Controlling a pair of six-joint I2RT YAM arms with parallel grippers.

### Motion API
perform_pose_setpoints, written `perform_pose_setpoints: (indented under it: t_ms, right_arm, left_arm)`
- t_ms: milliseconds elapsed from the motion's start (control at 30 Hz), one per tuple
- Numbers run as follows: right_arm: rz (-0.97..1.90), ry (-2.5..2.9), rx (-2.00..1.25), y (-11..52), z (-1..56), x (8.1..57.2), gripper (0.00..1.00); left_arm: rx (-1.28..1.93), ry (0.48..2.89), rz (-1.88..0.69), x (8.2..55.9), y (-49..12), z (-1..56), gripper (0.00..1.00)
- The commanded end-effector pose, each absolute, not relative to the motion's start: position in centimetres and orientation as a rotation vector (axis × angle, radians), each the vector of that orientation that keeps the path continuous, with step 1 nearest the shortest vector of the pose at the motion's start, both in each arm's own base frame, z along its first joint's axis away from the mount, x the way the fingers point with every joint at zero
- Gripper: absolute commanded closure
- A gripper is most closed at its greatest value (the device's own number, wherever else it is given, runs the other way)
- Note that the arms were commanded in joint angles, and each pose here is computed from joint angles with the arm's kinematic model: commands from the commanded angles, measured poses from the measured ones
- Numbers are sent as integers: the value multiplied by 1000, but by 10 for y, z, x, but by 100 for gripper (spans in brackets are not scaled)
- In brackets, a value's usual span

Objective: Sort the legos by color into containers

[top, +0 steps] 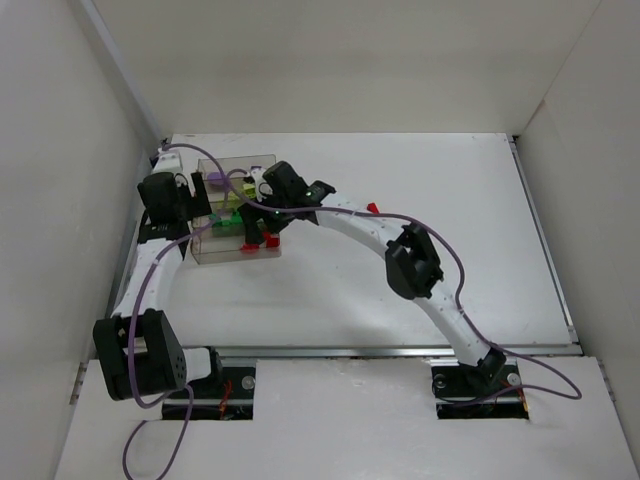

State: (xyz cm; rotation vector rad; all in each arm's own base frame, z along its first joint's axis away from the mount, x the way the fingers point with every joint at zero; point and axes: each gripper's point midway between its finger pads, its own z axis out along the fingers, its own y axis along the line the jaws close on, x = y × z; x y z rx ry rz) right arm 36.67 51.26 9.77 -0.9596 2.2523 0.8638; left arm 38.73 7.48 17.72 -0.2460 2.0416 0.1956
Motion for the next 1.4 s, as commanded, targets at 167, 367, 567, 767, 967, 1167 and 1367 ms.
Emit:
perform_pose_setpoints:
  t_ms: [167, 367, 567, 767, 967, 1167, 1367]
  right_arm:
    - [815, 2056, -846, 482, 230, 384, 0]
    - [714, 2166, -482, 347, 264, 414, 0]
    - [528, 2554, -81, 197, 145, 437, 0]
    - [515, 2607, -132, 189, 96, 444, 11]
    - [625, 2576, -182, 200, 78, 466, 27]
    - [684, 2628, -226, 208, 55, 463, 45]
    - [736, 2655, -247, 211, 42, 449, 58]
  left_arm:
    - [-35, 1885, -28, 398, 25, 219, 14]
    - [339, 1821, -185, 393, -40, 222, 14]
    - [466, 1818, -204, 389, -63, 211, 14]
    - [507, 1816, -216, 388, -71, 208, 14]
    - [516, 1823, -225, 389, -75, 207, 14]
    - [516, 1821, -224, 392, -75, 211, 14]
    - [516, 1829, -226, 398, -76, 210, 14]
